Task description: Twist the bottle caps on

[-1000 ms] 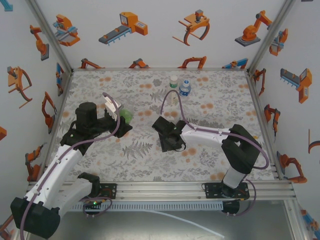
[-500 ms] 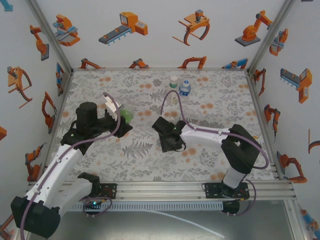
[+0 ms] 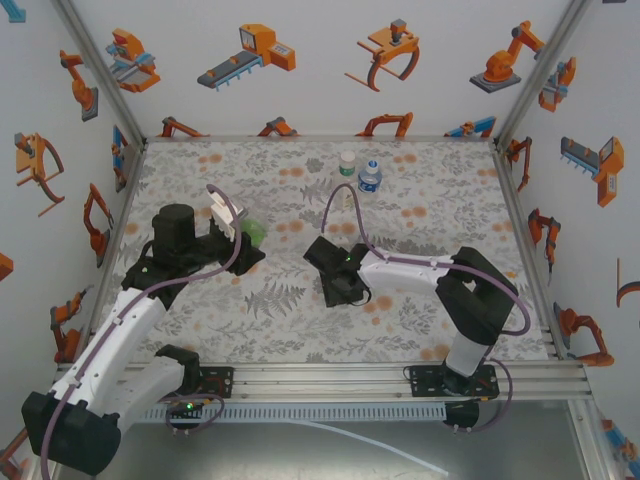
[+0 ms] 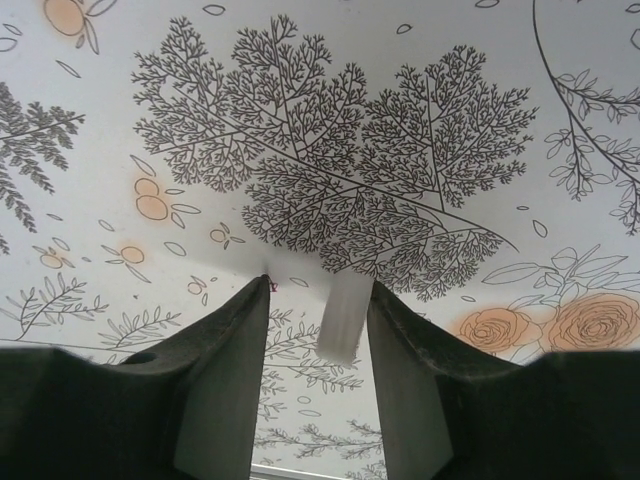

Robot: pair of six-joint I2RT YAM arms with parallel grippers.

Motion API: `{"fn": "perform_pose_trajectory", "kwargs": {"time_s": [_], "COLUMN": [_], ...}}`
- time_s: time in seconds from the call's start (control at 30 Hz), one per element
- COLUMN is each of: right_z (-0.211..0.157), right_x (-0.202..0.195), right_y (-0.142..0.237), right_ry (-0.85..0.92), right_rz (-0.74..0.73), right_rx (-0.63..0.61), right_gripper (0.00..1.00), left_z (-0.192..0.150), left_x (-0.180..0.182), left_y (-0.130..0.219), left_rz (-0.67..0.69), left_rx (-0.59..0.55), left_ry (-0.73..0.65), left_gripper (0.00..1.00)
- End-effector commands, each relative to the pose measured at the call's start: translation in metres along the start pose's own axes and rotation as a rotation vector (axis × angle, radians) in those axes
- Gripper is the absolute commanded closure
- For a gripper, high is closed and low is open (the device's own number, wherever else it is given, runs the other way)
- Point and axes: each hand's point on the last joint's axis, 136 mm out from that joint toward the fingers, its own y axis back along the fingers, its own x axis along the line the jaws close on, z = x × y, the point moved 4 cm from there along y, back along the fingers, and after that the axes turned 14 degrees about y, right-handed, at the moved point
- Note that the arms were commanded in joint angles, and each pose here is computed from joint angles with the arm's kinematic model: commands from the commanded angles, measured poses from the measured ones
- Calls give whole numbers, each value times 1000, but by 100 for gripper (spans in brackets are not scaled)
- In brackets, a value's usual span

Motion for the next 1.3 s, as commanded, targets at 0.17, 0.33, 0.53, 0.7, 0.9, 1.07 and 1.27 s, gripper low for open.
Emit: {"fn": "perform_pose_trajectory", "kwargs": {"time_s": [0.17, 0.33, 0.53, 0.7, 0.9, 1.07, 1.27], "right_z": [1, 10, 10, 8, -1, -14, -21], "right_x": [4, -2, -10, -10, 11, 30, 49], "right_y": [-8, -10, -3, 7, 31, 45, 41], "right_ry": [-20, -81, -99, -82, 28, 70, 76], "right_rz": [35, 135, 153, 151, 87, 46, 81], "right_rx": [-10, -48, -64, -57, -28, -23, -24], "right_gripper": [75, 80, 78, 73, 59, 53, 54], "left_z": [8, 8, 7, 7, 7, 7, 7], "left_x": [-2, -1, -1, 0, 0, -1, 0], "left_y": [2, 1, 1, 0, 1, 2, 2], "left_rz": [-5, -5, -3, -3, -1, 0, 2], "left_rx": [-14, -10, -5, -4, -4, -6, -6], "left_ry": [-19, -19, -18, -17, -19, -22, -21], "left_gripper": [100, 100, 100, 100, 100, 100, 100]}}
